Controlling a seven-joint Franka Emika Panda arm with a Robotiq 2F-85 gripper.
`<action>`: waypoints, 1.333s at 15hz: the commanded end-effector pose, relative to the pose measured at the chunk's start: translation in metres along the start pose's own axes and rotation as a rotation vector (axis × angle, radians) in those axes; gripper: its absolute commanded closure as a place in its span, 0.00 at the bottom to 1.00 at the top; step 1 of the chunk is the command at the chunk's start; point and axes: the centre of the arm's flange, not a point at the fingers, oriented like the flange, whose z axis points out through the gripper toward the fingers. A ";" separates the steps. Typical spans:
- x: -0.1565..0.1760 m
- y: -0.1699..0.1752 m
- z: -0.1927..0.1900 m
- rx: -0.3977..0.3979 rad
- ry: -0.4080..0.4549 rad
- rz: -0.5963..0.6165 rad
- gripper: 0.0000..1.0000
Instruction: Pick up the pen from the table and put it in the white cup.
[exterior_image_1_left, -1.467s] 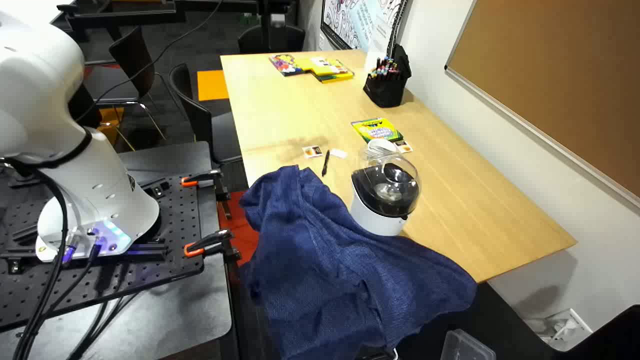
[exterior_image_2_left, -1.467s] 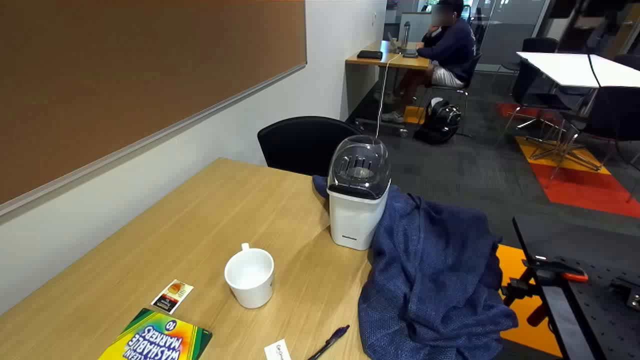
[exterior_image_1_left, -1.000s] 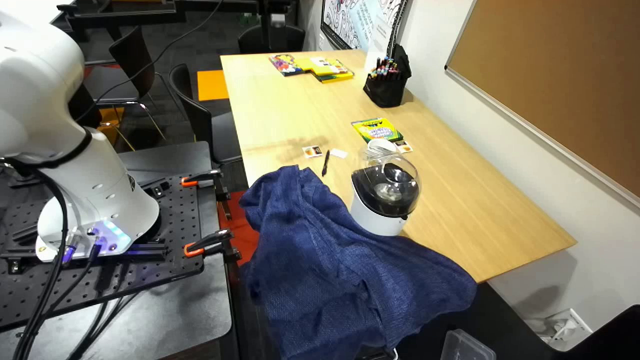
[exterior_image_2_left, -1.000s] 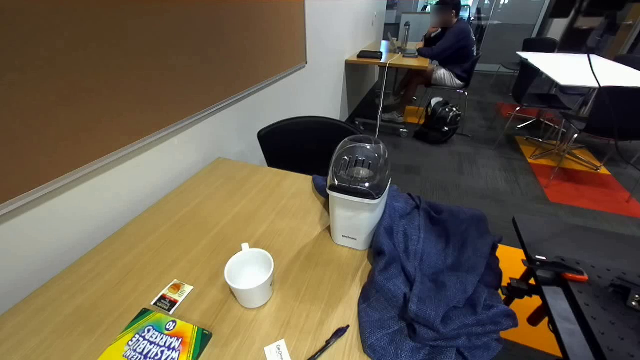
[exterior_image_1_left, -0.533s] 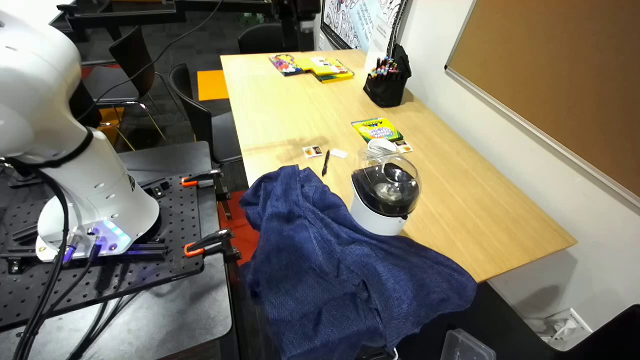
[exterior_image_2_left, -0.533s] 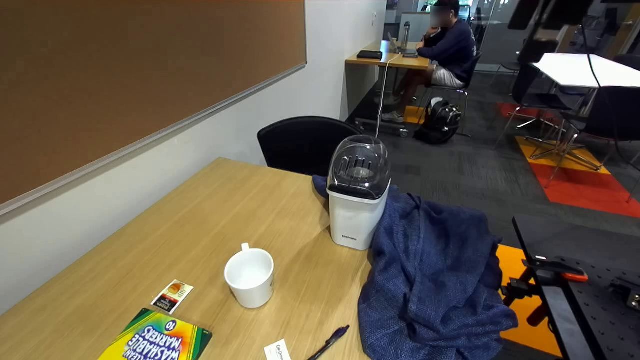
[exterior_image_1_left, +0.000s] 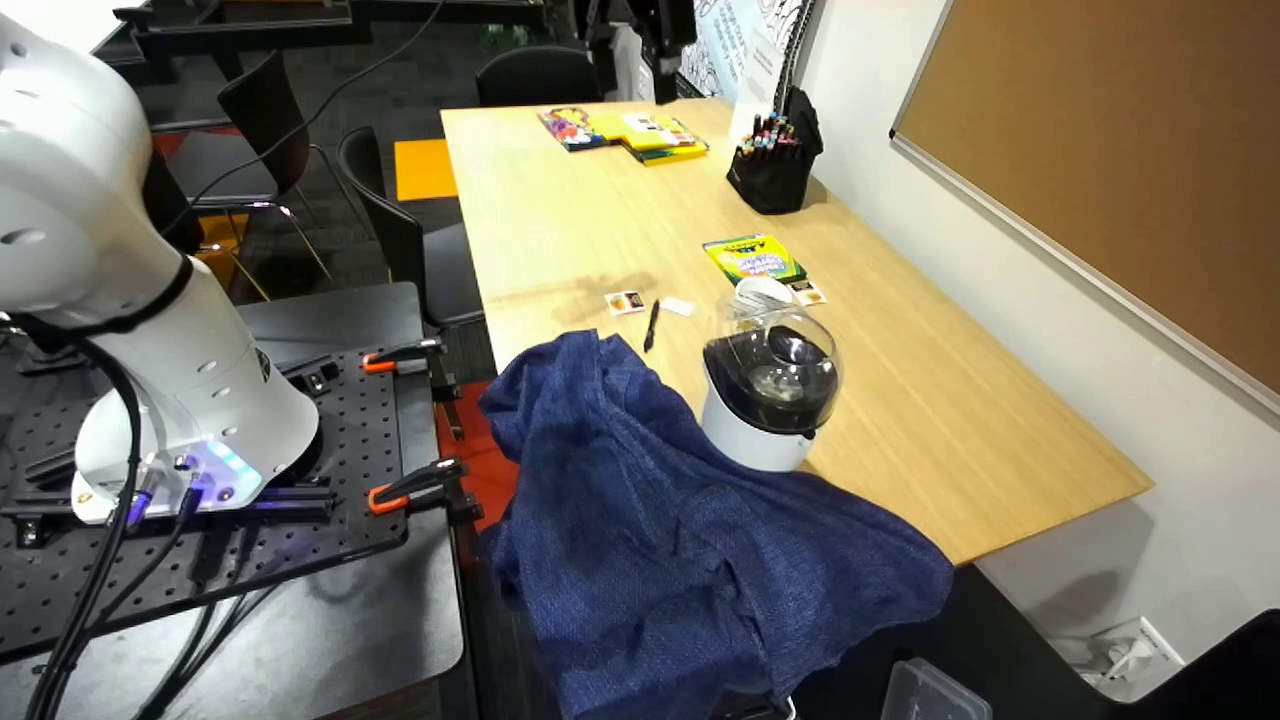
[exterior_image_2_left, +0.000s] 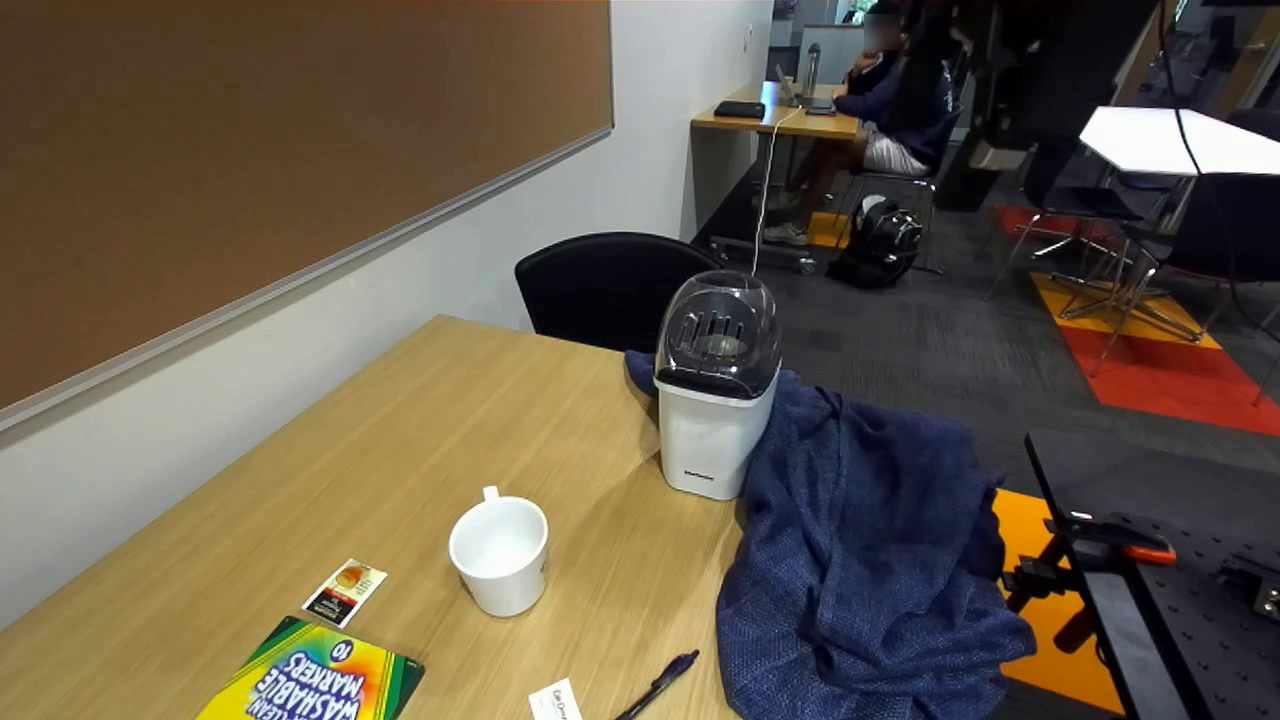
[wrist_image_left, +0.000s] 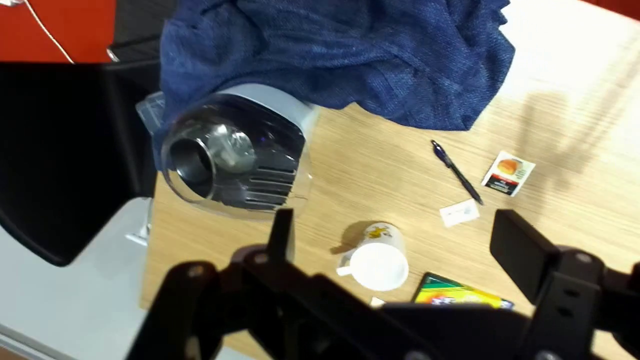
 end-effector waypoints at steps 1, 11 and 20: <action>0.025 -0.020 0.008 0.086 0.031 -0.160 0.00; 0.036 -0.079 0.071 0.261 0.052 -0.564 0.00; 0.039 -0.096 0.130 0.242 0.045 -0.629 0.00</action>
